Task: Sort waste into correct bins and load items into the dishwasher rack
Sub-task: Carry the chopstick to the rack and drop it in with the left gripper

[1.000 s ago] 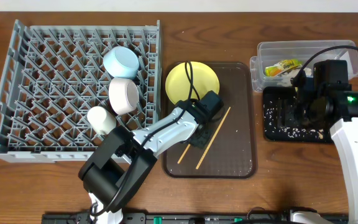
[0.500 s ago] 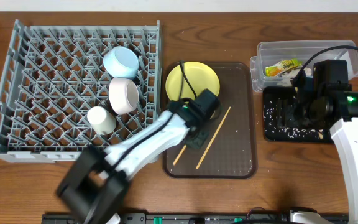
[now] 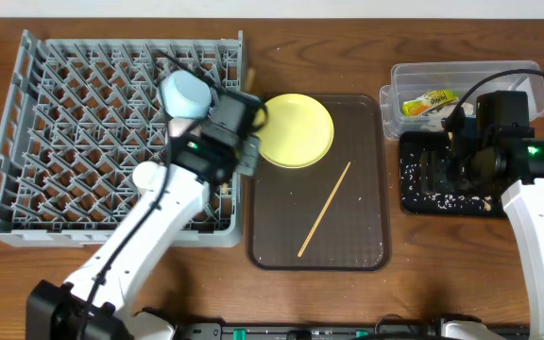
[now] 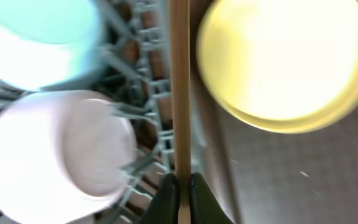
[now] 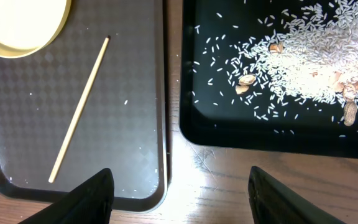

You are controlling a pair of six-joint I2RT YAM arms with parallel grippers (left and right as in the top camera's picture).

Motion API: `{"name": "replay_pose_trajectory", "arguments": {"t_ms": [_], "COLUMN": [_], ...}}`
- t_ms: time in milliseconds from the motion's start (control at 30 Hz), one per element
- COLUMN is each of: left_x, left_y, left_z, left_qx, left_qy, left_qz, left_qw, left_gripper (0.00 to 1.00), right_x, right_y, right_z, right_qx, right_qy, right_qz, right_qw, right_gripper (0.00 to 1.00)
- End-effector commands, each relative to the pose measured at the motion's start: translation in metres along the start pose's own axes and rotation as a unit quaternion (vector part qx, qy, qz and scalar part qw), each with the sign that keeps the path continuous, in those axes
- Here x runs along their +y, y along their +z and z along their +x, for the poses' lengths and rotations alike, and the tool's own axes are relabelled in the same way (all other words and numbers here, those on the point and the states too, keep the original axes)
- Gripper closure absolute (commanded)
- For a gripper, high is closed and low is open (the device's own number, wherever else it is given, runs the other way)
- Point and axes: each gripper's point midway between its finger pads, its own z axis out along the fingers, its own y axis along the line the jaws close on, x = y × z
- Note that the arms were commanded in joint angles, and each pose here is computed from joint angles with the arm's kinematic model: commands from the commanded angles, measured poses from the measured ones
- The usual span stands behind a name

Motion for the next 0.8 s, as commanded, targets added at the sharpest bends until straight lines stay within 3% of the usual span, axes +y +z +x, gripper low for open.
{"name": "replay_pose_trajectory", "arguments": {"t_ms": [0,367,533,633,767], "left_x": [0.011,0.008,0.008,0.008,0.008], "left_y": [0.014,0.074,0.081,0.08,0.075], "left_z": [0.003,0.026,0.031,0.028,0.023], "left_qx": [0.016,0.084,0.094,0.089,0.08], "left_qy": [-0.007,-0.003,-0.001,-0.002,-0.004], "left_qz": [-0.005,-0.014,-0.016,-0.015,-0.014], "left_qw": [1.0,0.996,0.995,0.996,0.997], "left_gripper": [0.93,0.93,0.92,0.73,0.6], "right_x": [-0.001,-0.001,-0.001,-0.001,-0.001], "right_y": [-0.006,-0.006,-0.006,-0.006,-0.006], "right_z": [-0.003,-0.002,-0.001,-0.001,-0.001], "right_qx": [-0.011,-0.009,-0.007,-0.007,-0.007], "right_qy": [-0.006,-0.005,-0.005,-0.005,-0.005], "right_qz": [0.004,0.004,0.004,0.004,0.004], "right_qw": [1.0,1.0,1.0,1.0,1.0], "right_gripper": [0.33,0.34,0.34,0.34,0.33]}}
